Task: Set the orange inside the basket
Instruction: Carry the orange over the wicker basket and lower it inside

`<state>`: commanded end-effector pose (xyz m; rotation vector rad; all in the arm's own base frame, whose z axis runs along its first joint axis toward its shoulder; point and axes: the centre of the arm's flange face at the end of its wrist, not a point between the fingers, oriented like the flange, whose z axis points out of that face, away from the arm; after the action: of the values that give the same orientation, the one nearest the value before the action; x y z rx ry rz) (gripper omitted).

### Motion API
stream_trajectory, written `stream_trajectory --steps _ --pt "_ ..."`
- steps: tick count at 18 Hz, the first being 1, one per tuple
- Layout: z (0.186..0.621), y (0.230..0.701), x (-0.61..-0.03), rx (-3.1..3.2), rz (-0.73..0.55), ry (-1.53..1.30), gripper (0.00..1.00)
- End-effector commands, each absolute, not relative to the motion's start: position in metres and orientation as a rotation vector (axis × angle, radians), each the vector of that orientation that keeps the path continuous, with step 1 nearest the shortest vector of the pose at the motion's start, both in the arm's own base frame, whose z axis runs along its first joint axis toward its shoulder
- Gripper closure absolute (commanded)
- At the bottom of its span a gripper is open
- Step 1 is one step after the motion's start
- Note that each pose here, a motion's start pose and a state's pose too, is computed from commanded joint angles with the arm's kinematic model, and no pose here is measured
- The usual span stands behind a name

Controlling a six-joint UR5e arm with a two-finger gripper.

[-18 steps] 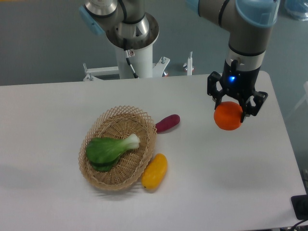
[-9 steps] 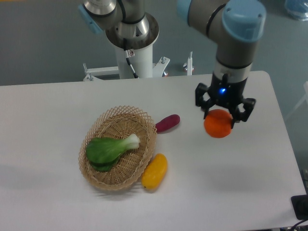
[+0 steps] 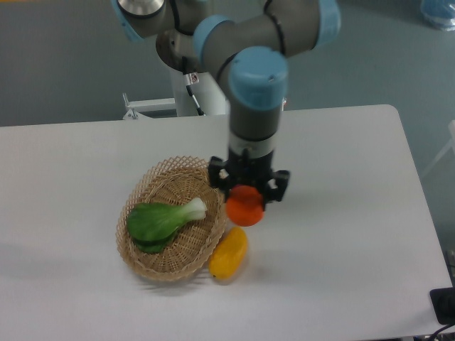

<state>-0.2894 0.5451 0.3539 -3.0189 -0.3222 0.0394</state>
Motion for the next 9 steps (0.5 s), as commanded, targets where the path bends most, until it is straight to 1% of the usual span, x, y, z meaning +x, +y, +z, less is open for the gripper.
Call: stream_trajectory --steps 2,3,7,9 --pt "0.344 0.564 -0.269 -3.050 0.101 -0.328 0.33" --pt "0.340 0.572 -0.259 -3.050 0.110 -0.312 0.33" --pt "0.324 0.587 -0.231 -3.070 0.083 -0.256 0.33" --pt "0.310 0.590 -0.227 -3.090 0.059 -0.250 0.33"
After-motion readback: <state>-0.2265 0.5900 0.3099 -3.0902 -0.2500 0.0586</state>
